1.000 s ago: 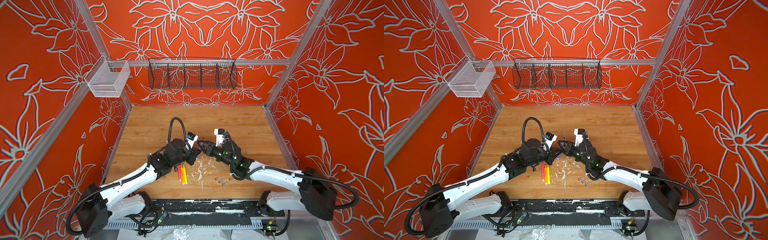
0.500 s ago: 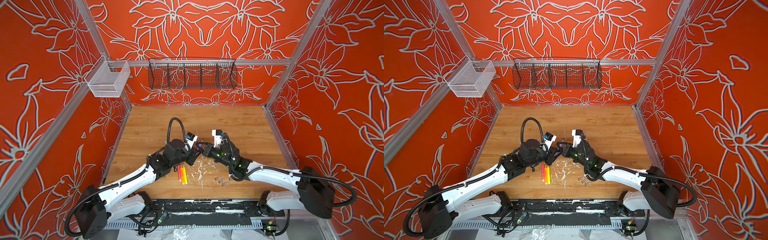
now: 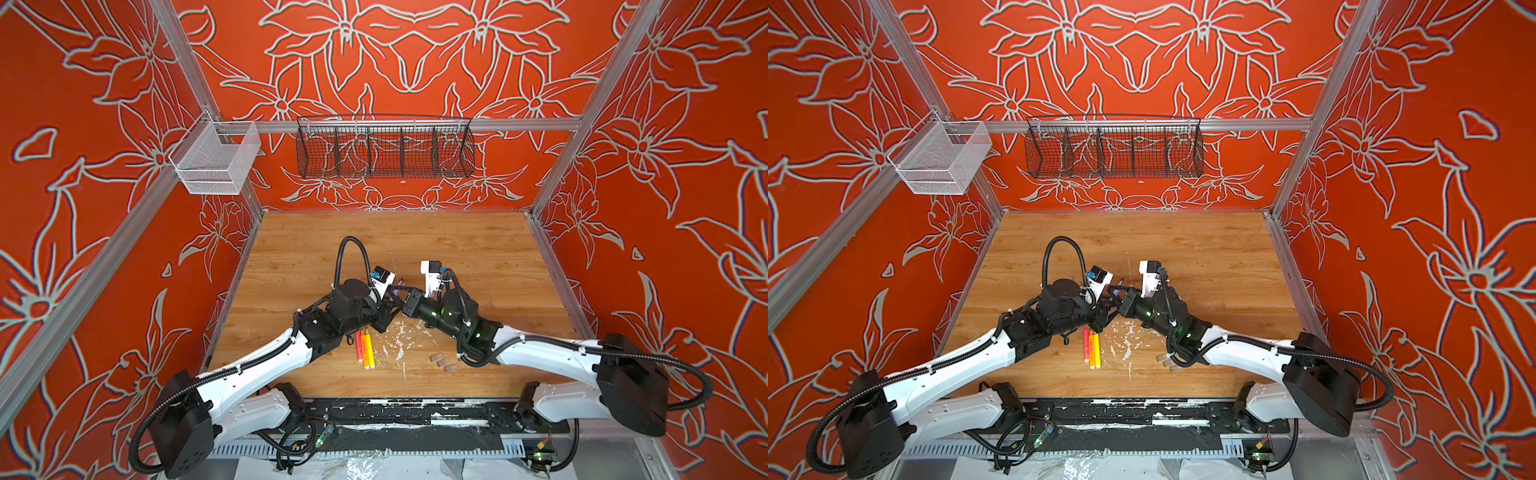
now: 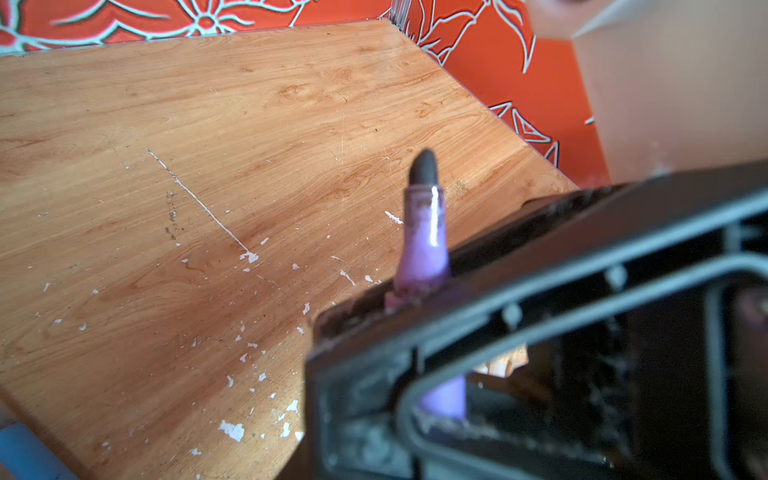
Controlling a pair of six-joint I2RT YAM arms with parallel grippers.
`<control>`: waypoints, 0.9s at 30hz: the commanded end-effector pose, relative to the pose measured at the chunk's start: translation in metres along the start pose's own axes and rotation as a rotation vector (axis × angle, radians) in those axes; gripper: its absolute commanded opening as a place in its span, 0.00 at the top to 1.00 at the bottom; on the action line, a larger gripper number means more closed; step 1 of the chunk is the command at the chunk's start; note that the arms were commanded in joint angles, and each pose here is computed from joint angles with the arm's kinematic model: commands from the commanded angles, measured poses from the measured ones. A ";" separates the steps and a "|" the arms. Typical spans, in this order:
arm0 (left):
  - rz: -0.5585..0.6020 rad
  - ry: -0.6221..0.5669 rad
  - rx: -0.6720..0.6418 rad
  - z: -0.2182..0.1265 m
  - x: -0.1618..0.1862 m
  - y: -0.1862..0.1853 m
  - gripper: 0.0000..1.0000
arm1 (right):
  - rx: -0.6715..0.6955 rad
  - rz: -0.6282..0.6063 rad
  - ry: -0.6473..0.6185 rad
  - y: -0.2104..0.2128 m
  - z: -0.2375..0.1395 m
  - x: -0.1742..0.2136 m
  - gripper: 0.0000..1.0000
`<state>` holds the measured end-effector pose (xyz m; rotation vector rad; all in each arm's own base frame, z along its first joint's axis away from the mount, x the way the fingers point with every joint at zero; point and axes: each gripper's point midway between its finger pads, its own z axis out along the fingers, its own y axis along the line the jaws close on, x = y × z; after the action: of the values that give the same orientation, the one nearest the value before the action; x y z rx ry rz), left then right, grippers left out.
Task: Insert the pens into the pen caps
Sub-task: 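Draw the right gripper back from the purple marker toward the clear caps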
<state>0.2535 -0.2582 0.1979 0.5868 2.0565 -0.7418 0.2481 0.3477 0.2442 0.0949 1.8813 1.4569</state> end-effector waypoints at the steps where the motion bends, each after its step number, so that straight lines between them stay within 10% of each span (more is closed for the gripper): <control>1: 0.024 -0.058 0.022 -0.005 -0.013 -0.006 0.73 | -0.056 0.018 0.016 0.019 0.003 0.005 0.97; 8: 0.019 -0.057 0.020 -0.005 -0.014 -0.006 1.00 | -0.071 0.018 0.023 0.023 0.003 0.008 0.96; 16: 0.003 -0.075 -0.027 -0.007 -0.015 0.002 1.00 | 0.008 -0.023 -0.051 0.011 -0.013 -0.007 0.57; 27: -0.025 -0.109 -0.183 -0.010 -0.014 0.031 1.00 | 0.461 -0.172 -0.050 -0.050 -0.097 -0.025 0.56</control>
<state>0.2695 -0.2390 0.2007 0.4593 2.0359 -0.6186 0.2320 0.2775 0.2598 0.1694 1.9318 1.1720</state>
